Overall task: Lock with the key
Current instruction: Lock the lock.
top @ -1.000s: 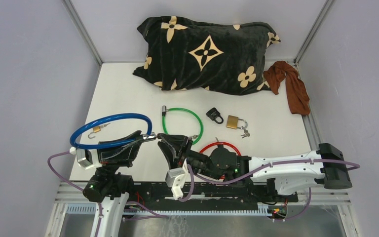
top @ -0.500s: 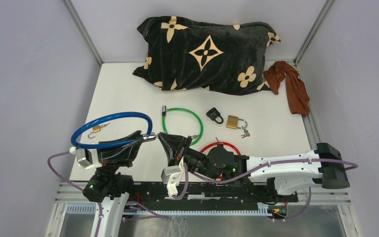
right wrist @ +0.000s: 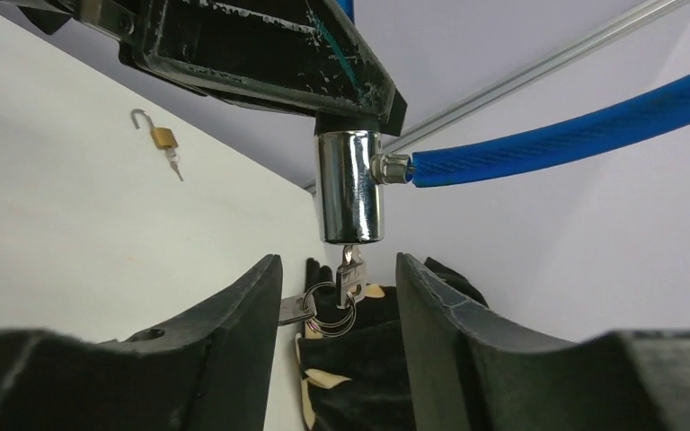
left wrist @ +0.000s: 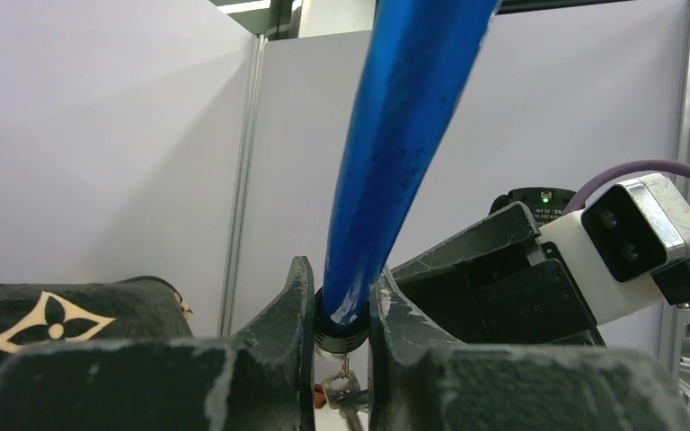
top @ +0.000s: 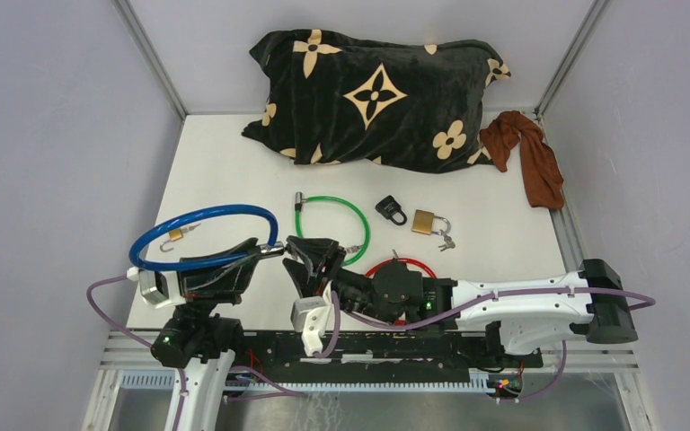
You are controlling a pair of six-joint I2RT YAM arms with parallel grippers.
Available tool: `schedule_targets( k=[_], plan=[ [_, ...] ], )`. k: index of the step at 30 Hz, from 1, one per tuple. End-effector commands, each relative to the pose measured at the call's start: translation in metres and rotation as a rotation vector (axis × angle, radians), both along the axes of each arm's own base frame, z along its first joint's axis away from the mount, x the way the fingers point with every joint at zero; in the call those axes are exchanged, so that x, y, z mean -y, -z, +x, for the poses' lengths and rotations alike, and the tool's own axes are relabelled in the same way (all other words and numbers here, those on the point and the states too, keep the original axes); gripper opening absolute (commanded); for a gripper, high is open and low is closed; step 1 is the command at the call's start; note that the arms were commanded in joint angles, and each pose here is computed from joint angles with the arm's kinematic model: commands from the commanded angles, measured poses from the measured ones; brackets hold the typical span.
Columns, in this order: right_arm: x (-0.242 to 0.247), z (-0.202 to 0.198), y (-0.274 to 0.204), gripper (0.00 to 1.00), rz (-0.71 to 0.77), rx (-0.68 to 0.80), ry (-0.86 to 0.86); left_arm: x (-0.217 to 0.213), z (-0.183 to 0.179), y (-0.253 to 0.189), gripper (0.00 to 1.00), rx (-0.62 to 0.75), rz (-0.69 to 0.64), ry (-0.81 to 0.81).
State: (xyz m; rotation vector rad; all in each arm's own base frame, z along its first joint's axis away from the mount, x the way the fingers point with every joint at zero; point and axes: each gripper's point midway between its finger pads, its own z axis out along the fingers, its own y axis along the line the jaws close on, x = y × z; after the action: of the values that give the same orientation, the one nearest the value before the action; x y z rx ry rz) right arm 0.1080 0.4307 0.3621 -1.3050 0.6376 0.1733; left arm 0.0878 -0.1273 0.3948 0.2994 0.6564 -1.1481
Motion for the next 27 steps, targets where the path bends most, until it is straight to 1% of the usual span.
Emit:
schedule_targets(
  k=[1, 3, 5, 8, 10, 12, 14, 16, 17, 20, 21, 24, 25, 26, 27],
  plan=[
    [0.016, -0.001, -0.037, 0.6, 0.102, -0.091, -0.012, -0.002, -0.015, -0.01, 0.02, 0.088, 0.002, -0.021],
    [0.019, 0.0, -0.044, 0.67, 0.125, -0.145, -0.035, -0.002, -0.015, -0.01, 0.02, 0.088, 0.002, -0.019],
    [0.016, 0.0, -0.053, 0.72, 0.139, -0.23, -0.085, -0.002, -0.015, -0.01, 0.02, 0.087, 0.001, -0.018],
    [0.005, -0.009, -0.077, 0.88, 0.161, -0.363, -0.23, -0.002, -0.015, -0.01, 0.02, 0.086, 0.001, -0.018],
    [-0.002, -0.011, -0.091, 0.9, 0.189, -0.431, -0.286, -0.002, -0.015, -0.01, 0.02, 0.087, 0.001, -0.017],
    [-0.004, -0.009, -0.11, 0.88, 0.252, -0.487, -0.32, -0.002, -0.015, -0.01, 0.02, 0.087, 0.001, -0.018],
    [-0.001, -0.003, -0.126, 0.85, 0.331, -0.532, -0.34, -0.002, -0.015, -0.01, 0.02, 0.086, 0.002, -0.017],
    [-0.001, 0.0, -0.137, 0.8, 0.381, -0.551, -0.36, -0.001, -0.015, -0.01, 0.02, 0.085, 0.002, -0.015],
    [-0.004, 0.001, -0.138, 0.75, 0.388, -0.557, -0.367, -0.002, -0.015, -0.01, 0.02, 0.085, 0.001, -0.015],
    [-0.016, -0.001, -0.134, 0.65, 0.369, -0.572, -0.392, -0.002, -0.015, -0.011, 0.02, 0.086, 0.001, -0.016],
    [-0.022, -0.002, -0.129, 0.57, 0.358, -0.586, -0.4, -0.002, -0.016, -0.011, 0.02, 0.087, 0.001, -0.015],
    [-0.032, -0.005, -0.107, 0.2, 0.325, -0.628, -0.422, -0.003, -0.016, -0.013, 0.02, 0.091, -0.009, -0.019],
    [-0.032, -0.006, -0.102, 0.09, 0.329, -0.646, -0.437, -0.004, -0.016, -0.014, 0.02, 0.089, -0.019, -0.02],
    [-0.031, -0.008, -0.096, 0.02, 0.339, -0.661, -0.454, -0.005, -0.016, -0.015, 0.02, 0.09, -0.026, -0.023],
    [-0.03, -0.01, -0.088, 0.0, 0.339, -0.676, -0.463, -0.006, -0.016, -0.016, 0.02, 0.094, -0.033, -0.026]
  ],
)
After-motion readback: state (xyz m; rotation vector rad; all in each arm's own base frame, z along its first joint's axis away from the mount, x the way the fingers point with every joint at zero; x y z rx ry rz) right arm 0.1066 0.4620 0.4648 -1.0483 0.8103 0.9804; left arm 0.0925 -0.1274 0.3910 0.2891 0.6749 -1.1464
